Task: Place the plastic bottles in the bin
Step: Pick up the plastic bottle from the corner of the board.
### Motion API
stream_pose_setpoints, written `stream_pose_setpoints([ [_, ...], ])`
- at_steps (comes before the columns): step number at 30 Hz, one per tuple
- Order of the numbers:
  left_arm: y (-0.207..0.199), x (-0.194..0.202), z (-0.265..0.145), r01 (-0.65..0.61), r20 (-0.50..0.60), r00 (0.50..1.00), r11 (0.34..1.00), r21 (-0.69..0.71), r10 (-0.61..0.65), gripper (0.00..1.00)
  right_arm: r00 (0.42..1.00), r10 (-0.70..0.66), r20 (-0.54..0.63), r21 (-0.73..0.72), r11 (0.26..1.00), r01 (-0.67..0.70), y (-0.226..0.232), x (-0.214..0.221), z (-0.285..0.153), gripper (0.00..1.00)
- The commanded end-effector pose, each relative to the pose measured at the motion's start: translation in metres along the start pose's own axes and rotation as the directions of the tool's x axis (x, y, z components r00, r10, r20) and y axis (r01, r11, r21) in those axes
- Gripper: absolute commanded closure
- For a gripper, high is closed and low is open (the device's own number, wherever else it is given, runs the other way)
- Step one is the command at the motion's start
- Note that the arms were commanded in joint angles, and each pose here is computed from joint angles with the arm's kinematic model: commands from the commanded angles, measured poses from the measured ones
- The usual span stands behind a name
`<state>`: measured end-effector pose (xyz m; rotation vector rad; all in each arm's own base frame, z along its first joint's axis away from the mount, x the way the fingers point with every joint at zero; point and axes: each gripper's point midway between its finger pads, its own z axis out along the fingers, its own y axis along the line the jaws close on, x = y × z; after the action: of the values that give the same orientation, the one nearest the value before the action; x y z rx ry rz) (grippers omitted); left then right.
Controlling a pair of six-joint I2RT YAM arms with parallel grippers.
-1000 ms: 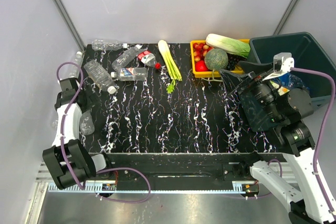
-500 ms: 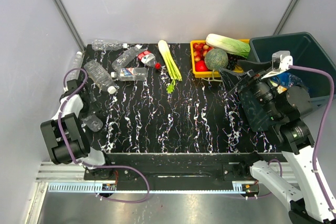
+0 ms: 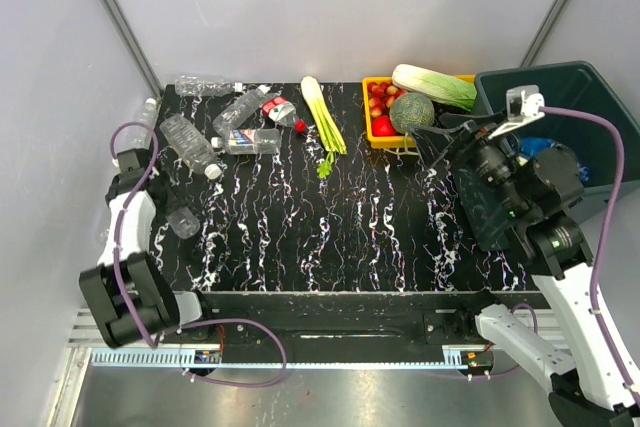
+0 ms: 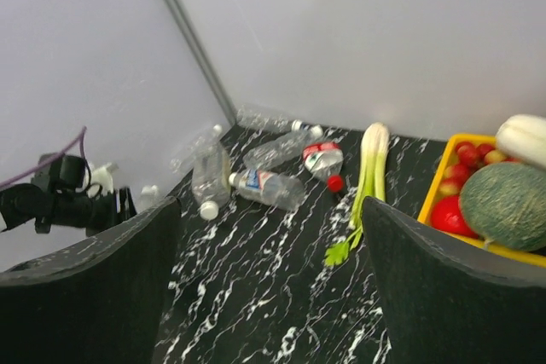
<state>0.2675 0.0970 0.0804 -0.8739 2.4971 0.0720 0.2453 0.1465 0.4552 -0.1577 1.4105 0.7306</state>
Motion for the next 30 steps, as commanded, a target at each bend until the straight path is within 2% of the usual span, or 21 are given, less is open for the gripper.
stream_pose_setpoints([
  [1, -0.041, -0.032, -0.052, -0.036, 0.167, 0.986, 0.973, 0.228, -0.003, 0.51, 0.992, 0.081, -0.097, -0.046, 0.995, -0.086, 0.01, 0.016, 0.01, 0.11],
  [6, -0.066, -0.035, -0.099, -0.101, 0.278, 0.961, 0.925, 0.365, -0.005, 0.52, 0.978, 0.143, -0.153, -0.03, 0.988, -0.15, 0.008, 0.032, 0.02, 0.14],
  [11, -0.105, -0.02, -0.145, -0.212, 0.361, 0.933, 0.8, 0.561, -0.007, 0.52, 0.942, 0.199, -0.27, -0.012, 0.978, -0.21, 0.01, 0.064, 0.033, 0.18],
  [15, -0.152, 0.023, -0.176, -0.31, 0.335, 0.94, 0.597, 0.74, 0.073, 0.55, 0.92, 0.171, -0.354, -0.053, 0.978, -0.202, 0.033, 0.091, 0.045, 0.18],
  [20, -0.2, 0.081, -0.215, -0.453, 0.404, 0.89, 0.319, 0.832, 0.21, 0.55, 0.885, 0.153, -0.44, -0.182, 0.95, -0.255, 0.076, 0.109, 0.052, 0.21],
  [26, -0.22, 0.128, -0.214, -0.502, 0.432, 0.829, 0.131, 0.855, 0.356, 0.55, 0.828, 0.189, -0.528, -0.178, 0.928, -0.326, 0.082, 0.141, 0.056, 0.25],
  [30, -0.214, 0.145, -0.217, -0.544, 0.463, 0.771, 0.076, 0.836, 0.437, 0.54, 0.773, 0.228, -0.593, -0.184, 0.896, -0.405, 0.092, 0.159, 0.06, 0.26],
])
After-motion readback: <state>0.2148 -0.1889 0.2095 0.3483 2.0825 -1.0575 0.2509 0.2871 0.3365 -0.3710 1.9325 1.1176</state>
